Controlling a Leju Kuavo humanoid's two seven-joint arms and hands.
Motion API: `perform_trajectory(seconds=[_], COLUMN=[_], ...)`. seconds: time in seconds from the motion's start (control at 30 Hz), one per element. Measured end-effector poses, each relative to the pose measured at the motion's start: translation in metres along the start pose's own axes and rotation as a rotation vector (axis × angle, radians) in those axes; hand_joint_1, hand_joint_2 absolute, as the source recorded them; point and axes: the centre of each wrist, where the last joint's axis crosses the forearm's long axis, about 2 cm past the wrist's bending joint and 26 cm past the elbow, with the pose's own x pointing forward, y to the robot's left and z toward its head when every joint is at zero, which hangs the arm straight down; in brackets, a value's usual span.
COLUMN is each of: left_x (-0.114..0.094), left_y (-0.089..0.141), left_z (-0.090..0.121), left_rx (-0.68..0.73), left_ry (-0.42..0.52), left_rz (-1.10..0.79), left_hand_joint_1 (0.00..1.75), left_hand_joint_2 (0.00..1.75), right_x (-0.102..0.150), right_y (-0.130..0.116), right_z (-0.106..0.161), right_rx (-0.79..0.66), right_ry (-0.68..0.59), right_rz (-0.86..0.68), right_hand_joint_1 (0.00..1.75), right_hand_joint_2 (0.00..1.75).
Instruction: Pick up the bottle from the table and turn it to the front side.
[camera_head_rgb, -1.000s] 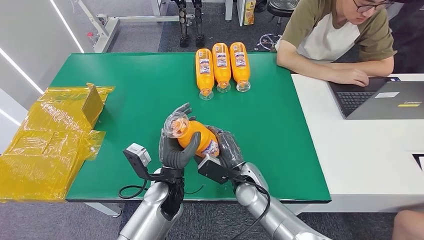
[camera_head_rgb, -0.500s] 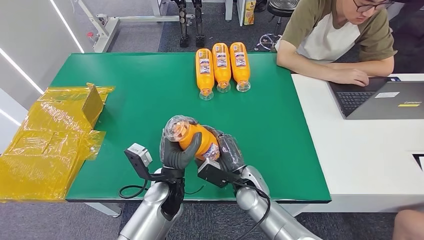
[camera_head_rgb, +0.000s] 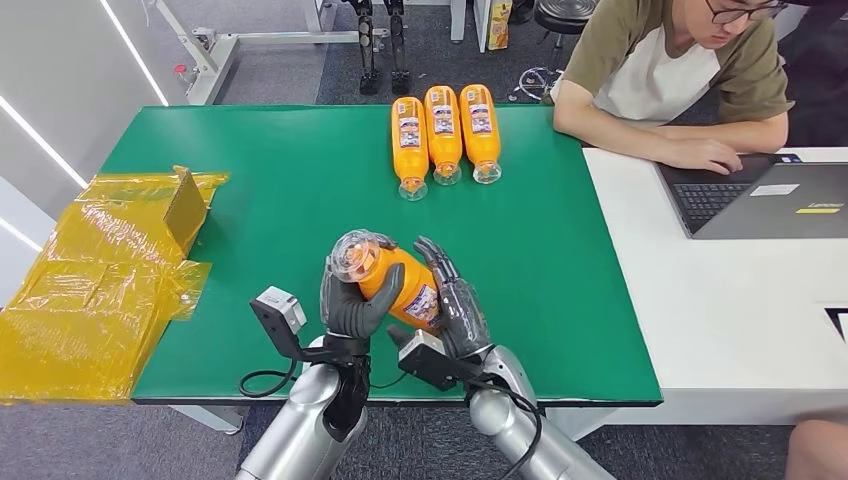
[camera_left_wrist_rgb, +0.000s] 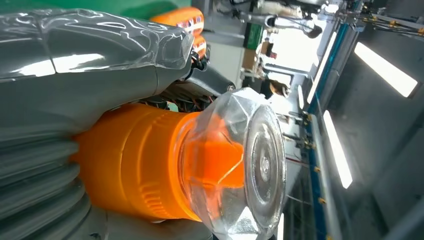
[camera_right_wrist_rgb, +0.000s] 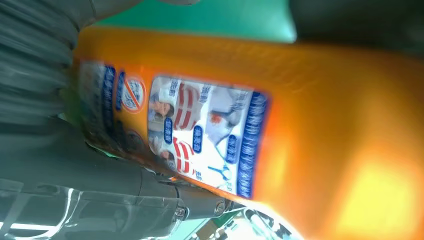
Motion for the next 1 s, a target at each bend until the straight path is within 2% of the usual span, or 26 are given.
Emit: perform_trajectory(seconds=[0.17, 0.27, 0.4, 0.57, 0.67, 0.77, 0.9, 1.0], left_x=[0.007, 0.018, 0.035, 0.073, 0.1, 0.121, 0.128, 0.117], left_y=[0.013, 0.035, 0.085, 0.179, 0.226, 0.256, 0.272, 0.272], left_z=[-0.005, -0.008, -0.01, -0.02, -0.024, -0.029, -0.035, -0.039], left_rx=[0.132, 0.258, 0.334, 0.343, 0.326, 0.357, 0.42, 0.436], left_ry=[-0.063, -0.143, -0.247, -0.297, -0.251, -0.148, -0.021, 0.098], left_rz=[-0.314, -0.553, -0.913, -1.355, -1.621, -1.793, -1.851, -1.844], left_hand_joint_1=[1.75, 1.75, 1.75, 1.75, 1.75, 1.75, 1.75, 1.75], left_hand_joint_2=[1.75, 1.75, 1.75, 1.75, 1.75, 1.75, 1.75, 1.75], right_x=[0.016, 0.028, 0.042, 0.058, 0.067, 0.075, 0.08, 0.082], right_y=[0.007, 0.012, 0.016, 0.017, 0.015, 0.014, 0.009, 0.006], right_z=[0.016, 0.027, 0.039, 0.049, 0.054, 0.057, 0.057, 0.056], right_rx=[-0.2, -0.283, -0.348, -0.438, -0.474, -0.504, -0.534, -0.549], right_ry=[-0.033, -0.042, -0.049, -0.053, -0.059, -0.066, -0.075, -0.079], right_rz=[-0.038, -0.084, -0.154, -0.225, -0.226, -0.227, -0.223, -0.223], right_hand_joint_1=[0.0, 0.0, 0.0, 0.0, 0.0, 0.0, 0.0, 0.0], right_hand_joint_2=[1.75, 1.75, 1.75, 1.75, 1.75, 1.75, 1.75, 1.75])
